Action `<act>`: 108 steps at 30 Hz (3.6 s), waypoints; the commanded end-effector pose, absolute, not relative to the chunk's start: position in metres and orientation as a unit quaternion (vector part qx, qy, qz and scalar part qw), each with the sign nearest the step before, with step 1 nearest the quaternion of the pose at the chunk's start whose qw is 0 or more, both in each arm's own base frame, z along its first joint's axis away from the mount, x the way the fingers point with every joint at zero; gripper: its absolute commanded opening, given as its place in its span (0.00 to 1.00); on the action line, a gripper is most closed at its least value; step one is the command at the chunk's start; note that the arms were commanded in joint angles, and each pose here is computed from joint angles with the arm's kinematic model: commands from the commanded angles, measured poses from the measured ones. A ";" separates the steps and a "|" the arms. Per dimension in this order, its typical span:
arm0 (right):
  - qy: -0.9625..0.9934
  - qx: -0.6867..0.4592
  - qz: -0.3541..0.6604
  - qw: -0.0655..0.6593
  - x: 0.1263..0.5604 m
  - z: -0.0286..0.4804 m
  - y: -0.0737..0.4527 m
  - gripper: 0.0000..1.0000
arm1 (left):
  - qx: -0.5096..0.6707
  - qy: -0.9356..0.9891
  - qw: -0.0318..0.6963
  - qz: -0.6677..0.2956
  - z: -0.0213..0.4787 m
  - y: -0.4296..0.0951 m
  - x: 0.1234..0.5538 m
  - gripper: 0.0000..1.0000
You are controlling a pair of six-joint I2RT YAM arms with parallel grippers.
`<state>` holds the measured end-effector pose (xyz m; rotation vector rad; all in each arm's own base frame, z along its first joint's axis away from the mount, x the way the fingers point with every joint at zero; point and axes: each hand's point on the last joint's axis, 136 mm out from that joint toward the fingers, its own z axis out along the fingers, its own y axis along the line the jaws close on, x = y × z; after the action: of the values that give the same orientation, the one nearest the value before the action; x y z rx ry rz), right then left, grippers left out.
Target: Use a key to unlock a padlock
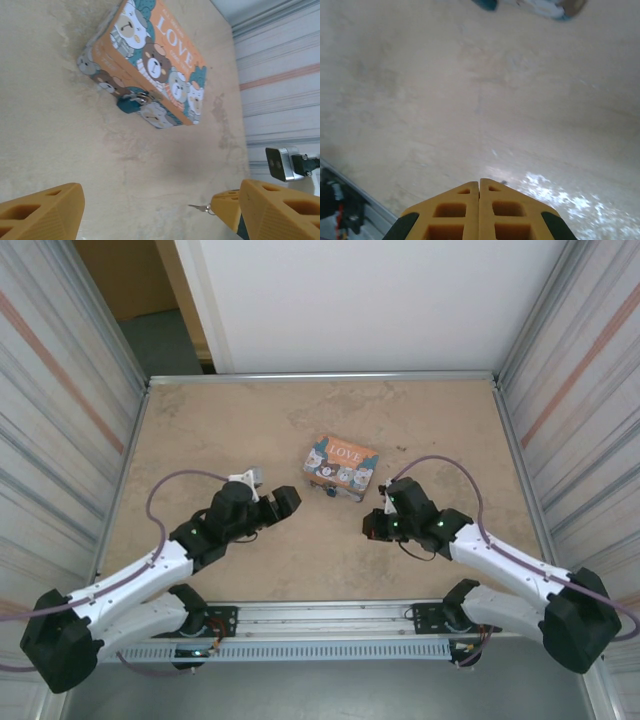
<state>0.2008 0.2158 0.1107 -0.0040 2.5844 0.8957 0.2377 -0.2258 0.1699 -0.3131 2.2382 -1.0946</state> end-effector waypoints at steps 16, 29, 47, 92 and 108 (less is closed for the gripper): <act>0.824 -0.040 0.442 0.352 0.233 0.231 0.249 0.00 | -0.298 0.723 0.100 -0.615 0.206 -0.296 0.244 0.76; 0.824 -0.076 0.440 0.350 0.237 0.233 0.283 0.00 | -0.330 0.683 0.044 -0.651 0.202 -0.336 0.249 0.72; 0.831 -0.083 0.434 0.337 0.233 0.219 0.295 0.00 | -0.362 0.666 0.054 -0.650 0.200 -0.329 0.256 0.53; 0.827 -0.058 0.431 0.356 0.232 0.230 0.280 0.00 | -0.380 0.691 0.069 -0.611 0.179 -0.316 0.253 0.07; 0.773 -0.011 0.516 0.369 0.241 0.265 0.250 0.39 | -0.127 0.744 0.397 -0.522 0.254 -0.273 0.262 0.00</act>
<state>0.2440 0.2487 0.2518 -0.0429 2.0450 1.1980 0.2582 -0.2808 0.2297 -0.5979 1.9737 -1.5031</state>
